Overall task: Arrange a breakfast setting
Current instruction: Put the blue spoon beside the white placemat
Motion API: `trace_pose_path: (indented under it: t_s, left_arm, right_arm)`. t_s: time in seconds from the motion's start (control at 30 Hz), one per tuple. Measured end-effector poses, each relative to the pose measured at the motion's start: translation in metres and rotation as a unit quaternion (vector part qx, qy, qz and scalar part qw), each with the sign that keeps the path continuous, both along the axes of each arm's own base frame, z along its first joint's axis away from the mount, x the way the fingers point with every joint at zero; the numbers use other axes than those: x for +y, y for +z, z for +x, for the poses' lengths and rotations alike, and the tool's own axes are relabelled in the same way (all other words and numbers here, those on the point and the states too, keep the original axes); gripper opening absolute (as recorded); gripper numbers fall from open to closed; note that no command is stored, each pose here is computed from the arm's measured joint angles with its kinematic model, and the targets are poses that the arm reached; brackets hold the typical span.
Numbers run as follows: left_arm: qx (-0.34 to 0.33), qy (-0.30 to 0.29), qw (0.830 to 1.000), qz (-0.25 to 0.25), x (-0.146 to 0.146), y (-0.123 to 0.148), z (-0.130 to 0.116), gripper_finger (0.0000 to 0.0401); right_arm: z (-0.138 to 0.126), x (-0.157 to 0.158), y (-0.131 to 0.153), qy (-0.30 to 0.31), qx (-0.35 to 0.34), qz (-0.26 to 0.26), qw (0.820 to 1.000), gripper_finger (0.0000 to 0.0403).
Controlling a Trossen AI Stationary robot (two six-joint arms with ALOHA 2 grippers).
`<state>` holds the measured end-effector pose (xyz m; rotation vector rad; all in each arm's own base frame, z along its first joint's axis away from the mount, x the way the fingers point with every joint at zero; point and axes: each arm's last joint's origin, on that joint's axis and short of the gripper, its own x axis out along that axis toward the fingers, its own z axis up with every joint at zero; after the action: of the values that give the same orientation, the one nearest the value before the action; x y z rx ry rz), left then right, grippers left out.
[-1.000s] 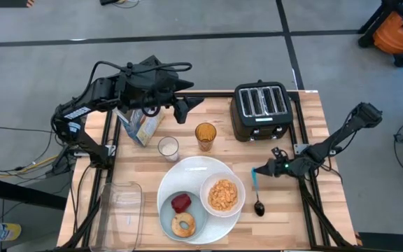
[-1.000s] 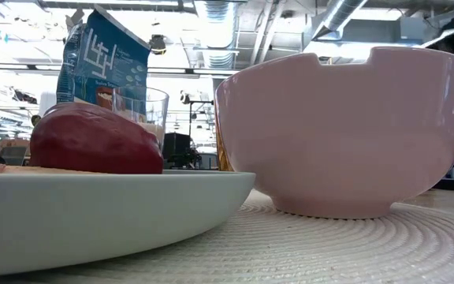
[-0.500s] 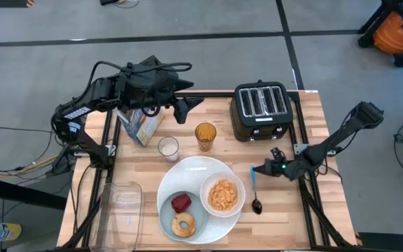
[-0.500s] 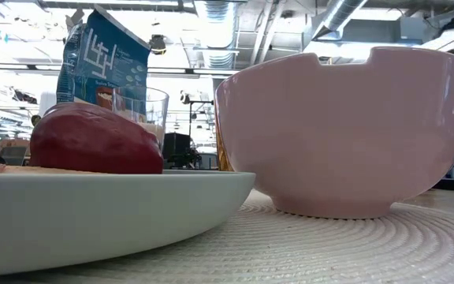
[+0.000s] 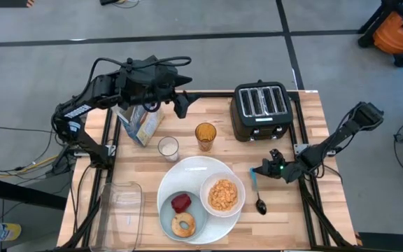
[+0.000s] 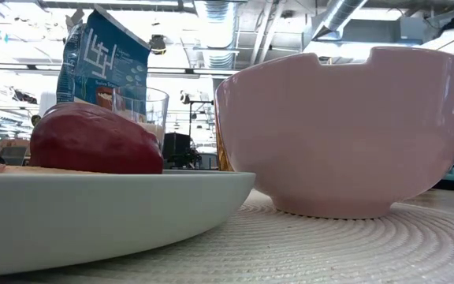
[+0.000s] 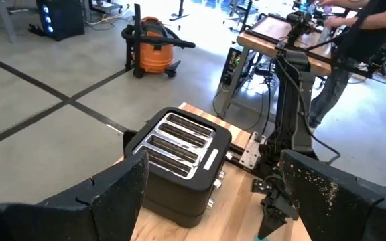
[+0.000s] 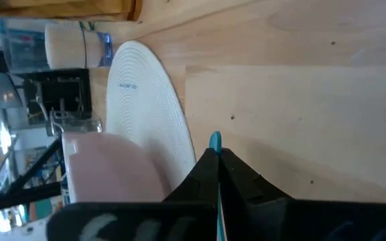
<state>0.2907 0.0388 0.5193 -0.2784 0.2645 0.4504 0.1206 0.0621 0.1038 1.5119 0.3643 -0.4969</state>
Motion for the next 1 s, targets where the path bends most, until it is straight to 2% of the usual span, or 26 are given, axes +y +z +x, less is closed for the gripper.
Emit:
trace_pose_path:
  t_s: [0.23, 0.43, 0.77, 0.83, 1.0]
  left_arm:
    - [0.000, 0.000, 1.000, 0.000, 0.000, 0.000, 0.000, 0.0322]
    - [0.003, 0.000, 1.000, 0.000, 0.000, 0.000, 0.000, 0.0322]
    - [0.003, -0.001, 1.000, 0.000, 0.000, -0.001, 0.000, 0.0322]
    - [0.003, 0.000, 1.000, 0.000, 0.000, -0.001, 0.000, 0.0322]
    - [0.003, -0.001, 1.000, 0.000, 0.000, -0.001, 0.000, 0.0322]
  right_arm:
    - [0.000, 0.000, 0.000, -0.019, -0.006, 0.034, 0.999, 0.0032]
    - [0.000, 0.000, 0.000, -0.021, -0.005, 0.035, 0.999, 0.0053]
    - [0.000, 0.000, 0.000, -0.018, -0.004, 0.038, 0.999, 0.0056]
    - [0.000, 0.003, 0.001, 0.005, -0.002, 0.053, 0.999, 0.0056]
    - [-0.001, 0.016, 0.007, 0.130, 0.014, 0.090, 0.987, 0.0056]
